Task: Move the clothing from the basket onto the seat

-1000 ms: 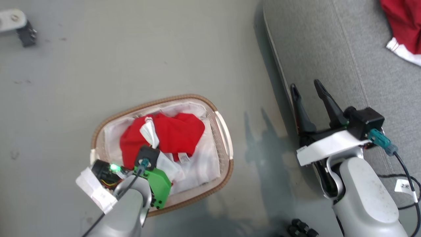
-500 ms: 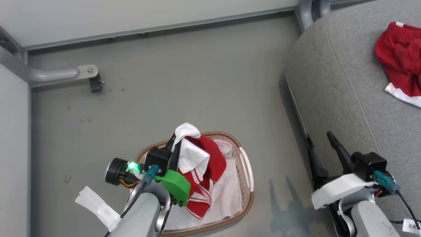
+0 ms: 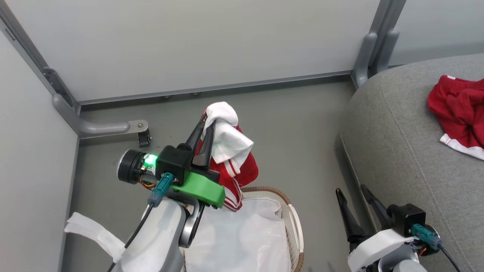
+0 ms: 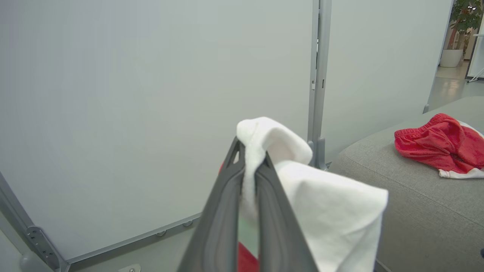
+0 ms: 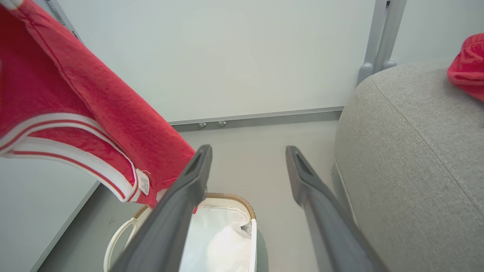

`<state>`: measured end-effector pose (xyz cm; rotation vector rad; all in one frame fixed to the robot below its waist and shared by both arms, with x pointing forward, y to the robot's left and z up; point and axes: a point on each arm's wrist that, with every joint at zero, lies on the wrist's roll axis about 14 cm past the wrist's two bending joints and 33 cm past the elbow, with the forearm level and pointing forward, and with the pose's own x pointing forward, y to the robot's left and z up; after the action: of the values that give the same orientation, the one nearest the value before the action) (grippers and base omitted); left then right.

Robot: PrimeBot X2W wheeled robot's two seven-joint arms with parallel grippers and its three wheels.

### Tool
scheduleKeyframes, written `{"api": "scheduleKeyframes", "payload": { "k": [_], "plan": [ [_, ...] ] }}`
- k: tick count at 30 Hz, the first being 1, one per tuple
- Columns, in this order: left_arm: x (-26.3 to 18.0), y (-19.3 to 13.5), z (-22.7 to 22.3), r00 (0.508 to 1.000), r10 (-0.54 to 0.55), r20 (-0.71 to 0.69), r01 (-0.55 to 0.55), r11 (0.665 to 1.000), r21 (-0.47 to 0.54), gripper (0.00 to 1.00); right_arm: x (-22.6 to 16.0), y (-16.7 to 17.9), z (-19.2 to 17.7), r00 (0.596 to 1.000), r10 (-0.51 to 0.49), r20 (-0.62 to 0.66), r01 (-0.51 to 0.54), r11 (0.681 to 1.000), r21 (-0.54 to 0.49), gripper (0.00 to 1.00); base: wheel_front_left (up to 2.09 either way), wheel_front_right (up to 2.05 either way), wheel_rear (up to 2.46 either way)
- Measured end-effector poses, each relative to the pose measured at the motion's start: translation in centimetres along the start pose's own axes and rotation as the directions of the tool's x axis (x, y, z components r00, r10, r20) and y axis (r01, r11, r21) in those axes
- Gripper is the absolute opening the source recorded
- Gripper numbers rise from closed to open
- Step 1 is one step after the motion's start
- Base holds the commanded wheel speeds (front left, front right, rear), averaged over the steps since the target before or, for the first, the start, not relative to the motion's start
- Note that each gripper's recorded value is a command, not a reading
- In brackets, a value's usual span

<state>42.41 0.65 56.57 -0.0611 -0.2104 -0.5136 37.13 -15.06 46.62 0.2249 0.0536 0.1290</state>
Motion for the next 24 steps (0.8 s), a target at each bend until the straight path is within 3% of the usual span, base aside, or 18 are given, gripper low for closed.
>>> {"api": "scheduleKeyframes", "payload": {
  "k": [4, 10, 16, 24],
  "plan": [
    [0.4, 0.1, 3.5, 0.996, 0.007, 0.089, -0.008, 1.000, 0.011, 0.00, -0.5, 1.8, -0.2, 0.999, 0.054, -0.005, -0.054, 0.998, -0.017, 1.00, 0.00, 0.00, 0.00],
    [0.5, -0.5, 5.3, 0.991, -0.011, 0.130, 0.010, 1.000, 0.008, 0.00, 0.3, 7.4, 0.6, 0.971, 0.238, 0.009, -0.237, 0.970, -0.055, 1.00, 0.00, 0.00, 0.00],
    [0.5, -1.0, 5.5, 0.990, -0.024, 0.136, 0.023, 1.000, 0.008, 0.00, 2.5, 12.9, 4.1, 0.901, 0.427, 0.082, -0.413, 0.900, -0.142, 1.00, 0.00, 0.00, 0.00],
    [0.1, -2.5, 5.6, 0.989, -0.071, 0.129, 0.071, 0.997, 0.005, 0.00, 4.6, 16.8, 5.7, 0.845, 0.527, 0.094, -0.501, 0.840, -0.208, 1.00, 0.00, 0.00, 0.00]
  ]
}}
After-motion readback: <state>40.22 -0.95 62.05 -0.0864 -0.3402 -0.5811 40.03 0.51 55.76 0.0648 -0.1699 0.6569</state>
